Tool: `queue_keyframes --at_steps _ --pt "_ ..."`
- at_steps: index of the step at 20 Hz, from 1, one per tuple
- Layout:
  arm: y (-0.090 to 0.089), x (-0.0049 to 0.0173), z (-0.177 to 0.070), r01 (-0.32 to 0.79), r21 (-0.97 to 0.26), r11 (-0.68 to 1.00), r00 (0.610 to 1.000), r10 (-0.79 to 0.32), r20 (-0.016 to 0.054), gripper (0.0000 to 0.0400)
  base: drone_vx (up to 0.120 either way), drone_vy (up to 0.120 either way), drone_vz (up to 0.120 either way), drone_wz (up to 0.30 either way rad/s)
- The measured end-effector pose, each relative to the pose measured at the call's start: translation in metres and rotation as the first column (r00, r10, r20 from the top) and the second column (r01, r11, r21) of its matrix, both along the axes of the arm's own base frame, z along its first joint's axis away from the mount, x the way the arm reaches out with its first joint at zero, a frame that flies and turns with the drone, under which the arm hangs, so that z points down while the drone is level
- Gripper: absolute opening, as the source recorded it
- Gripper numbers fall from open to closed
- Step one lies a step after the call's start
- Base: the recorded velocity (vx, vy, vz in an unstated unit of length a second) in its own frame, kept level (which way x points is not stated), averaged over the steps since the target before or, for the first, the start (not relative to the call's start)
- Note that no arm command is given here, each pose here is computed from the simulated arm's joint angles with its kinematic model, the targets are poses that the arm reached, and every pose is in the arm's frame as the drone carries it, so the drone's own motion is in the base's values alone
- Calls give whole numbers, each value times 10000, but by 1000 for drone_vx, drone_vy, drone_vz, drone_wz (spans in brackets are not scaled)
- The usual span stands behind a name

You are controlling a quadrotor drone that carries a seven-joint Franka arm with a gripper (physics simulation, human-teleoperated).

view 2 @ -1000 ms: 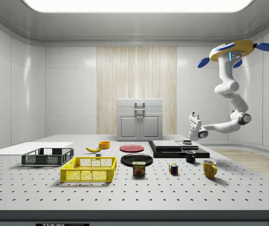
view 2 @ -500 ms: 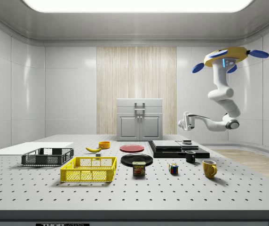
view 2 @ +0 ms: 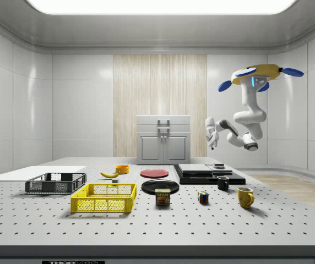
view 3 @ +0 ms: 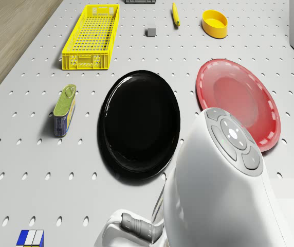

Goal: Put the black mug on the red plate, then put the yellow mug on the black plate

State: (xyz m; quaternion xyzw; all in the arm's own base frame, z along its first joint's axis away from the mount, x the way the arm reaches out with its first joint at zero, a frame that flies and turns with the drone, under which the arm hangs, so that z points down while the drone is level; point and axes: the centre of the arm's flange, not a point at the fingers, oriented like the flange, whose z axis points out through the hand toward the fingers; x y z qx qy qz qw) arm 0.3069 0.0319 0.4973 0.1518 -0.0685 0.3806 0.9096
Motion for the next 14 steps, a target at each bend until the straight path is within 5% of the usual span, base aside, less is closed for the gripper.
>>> queue_keyframes --at_steps 5,14 --pt "-188 0 -51 51 -1961 9806 10000 -59 -38 400 -8 0 -120 0" --pt "-295 -1 -64 68 -3017 9534 9999 -92 -66 400 -120 0 -120 0"
